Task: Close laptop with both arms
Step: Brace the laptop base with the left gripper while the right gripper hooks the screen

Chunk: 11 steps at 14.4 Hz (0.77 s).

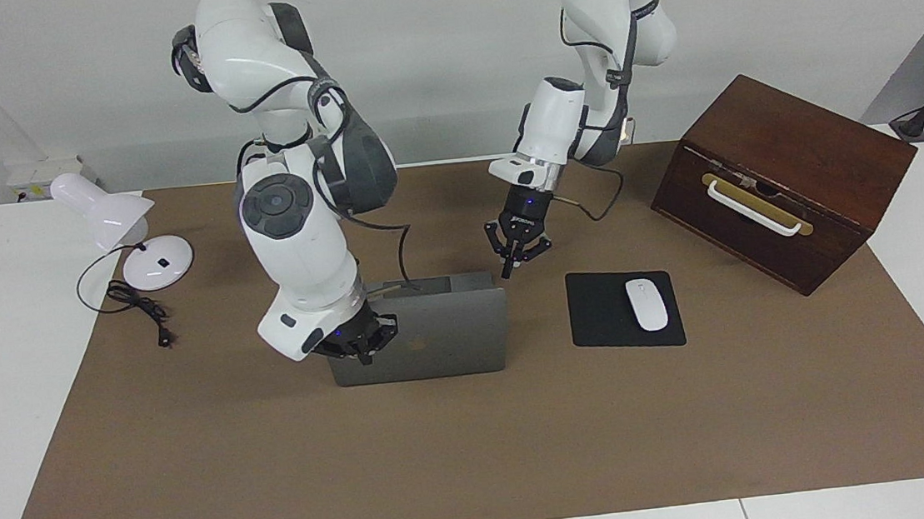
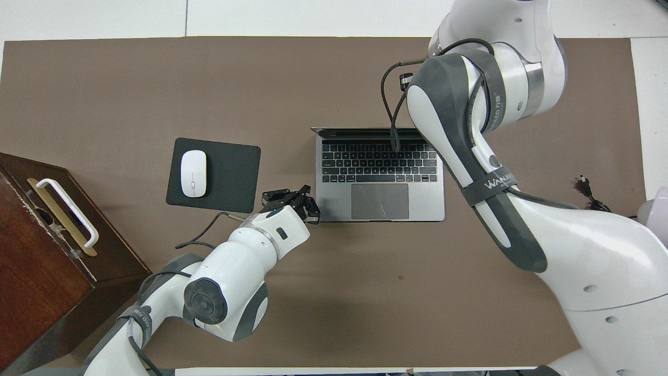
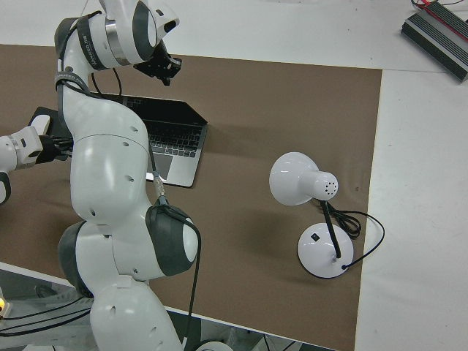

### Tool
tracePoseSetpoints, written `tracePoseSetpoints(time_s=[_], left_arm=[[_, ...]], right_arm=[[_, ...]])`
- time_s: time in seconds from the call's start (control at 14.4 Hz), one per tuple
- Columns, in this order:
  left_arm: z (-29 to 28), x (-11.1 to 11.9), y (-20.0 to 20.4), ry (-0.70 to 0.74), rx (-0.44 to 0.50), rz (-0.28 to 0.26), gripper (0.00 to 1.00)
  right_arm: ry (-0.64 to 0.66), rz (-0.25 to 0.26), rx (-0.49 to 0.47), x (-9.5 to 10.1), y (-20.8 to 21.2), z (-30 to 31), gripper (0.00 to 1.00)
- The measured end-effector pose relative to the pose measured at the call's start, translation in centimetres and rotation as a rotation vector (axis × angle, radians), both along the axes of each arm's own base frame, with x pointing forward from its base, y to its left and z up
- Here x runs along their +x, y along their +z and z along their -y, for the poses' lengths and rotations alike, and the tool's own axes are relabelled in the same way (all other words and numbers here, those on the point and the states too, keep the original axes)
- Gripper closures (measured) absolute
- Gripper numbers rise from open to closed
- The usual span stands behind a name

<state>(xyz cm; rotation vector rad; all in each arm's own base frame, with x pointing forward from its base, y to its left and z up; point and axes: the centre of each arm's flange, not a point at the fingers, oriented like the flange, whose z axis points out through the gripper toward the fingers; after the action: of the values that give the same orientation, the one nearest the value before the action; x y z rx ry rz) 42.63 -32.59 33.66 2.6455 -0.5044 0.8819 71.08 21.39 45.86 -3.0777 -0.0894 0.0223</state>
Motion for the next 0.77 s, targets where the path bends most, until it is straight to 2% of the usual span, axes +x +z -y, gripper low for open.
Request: tracePoseSetpoints(time_s=[0.21,0.77], left_arm=[[1.2,-0.5,-1.7,-0.019,0.003,0.014,0.99],[3.7,-2.8,-6.6,-0.071,0.011,0.053,0.99]], right_arm=[[-0.029,-0.039,0.01,-0.7,0.2,-0.2,0.99],[-0.042,-0.053,0.035,-1.0,0.3,-0.6,0.99]])
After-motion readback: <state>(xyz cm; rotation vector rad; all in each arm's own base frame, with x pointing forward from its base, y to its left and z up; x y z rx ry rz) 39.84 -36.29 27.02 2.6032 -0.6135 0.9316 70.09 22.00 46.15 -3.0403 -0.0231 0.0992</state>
